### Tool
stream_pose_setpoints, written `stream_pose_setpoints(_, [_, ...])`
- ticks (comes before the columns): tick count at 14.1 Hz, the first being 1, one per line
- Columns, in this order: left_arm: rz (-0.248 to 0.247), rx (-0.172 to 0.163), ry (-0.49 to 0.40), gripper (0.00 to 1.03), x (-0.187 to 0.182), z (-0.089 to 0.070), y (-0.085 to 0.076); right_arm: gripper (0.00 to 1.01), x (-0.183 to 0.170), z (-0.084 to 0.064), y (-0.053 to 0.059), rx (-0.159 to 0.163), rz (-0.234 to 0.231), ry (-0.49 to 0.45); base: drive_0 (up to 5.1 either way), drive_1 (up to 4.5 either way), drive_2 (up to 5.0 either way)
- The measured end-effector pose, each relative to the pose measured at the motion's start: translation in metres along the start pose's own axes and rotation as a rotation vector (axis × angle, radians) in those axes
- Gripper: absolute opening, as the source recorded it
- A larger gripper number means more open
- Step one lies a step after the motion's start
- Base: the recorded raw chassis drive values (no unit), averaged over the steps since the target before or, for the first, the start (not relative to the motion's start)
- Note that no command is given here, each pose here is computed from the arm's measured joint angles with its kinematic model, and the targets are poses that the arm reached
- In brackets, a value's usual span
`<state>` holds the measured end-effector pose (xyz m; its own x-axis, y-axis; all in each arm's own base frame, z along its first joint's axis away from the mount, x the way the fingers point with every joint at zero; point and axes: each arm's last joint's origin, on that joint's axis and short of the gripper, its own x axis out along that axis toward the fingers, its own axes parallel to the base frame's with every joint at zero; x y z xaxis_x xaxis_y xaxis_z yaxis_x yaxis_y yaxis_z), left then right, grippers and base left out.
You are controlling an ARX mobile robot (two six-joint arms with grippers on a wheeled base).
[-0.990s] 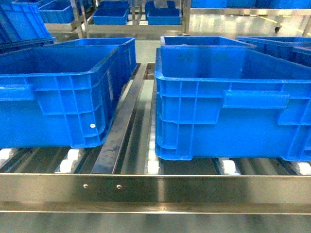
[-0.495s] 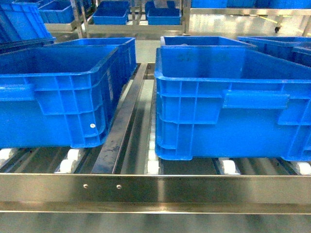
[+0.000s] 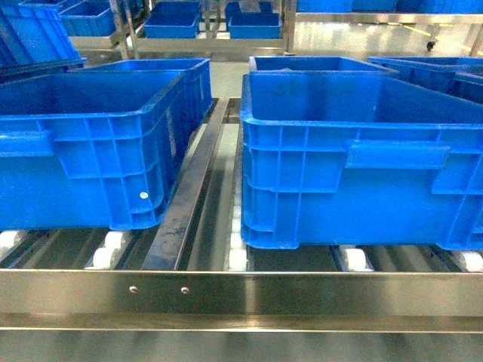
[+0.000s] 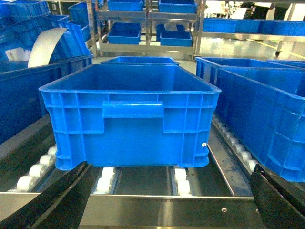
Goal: Sort blue parts and orange caps into right shelf containers
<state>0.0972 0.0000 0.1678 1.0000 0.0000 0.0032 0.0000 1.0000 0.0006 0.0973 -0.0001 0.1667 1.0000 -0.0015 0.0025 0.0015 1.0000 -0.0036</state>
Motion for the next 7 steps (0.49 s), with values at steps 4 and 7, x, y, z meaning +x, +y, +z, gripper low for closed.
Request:
stream_pose_setpoints(4, [0.000,0.000,0.000,0.98,0.0000,0.0000,0.0000,0.98,0.0000,0.0000,0.0000,0.000,0.000,0.000,0.0,0.00,0.0])
stream_pose_setpoints(7, [0.000,0.000,0.000,0.98,0.0000,0.0000,0.0000,0.98,0.0000,0.0000,0.0000,0.000,0.000,0.000,0.0,0.00,0.0])
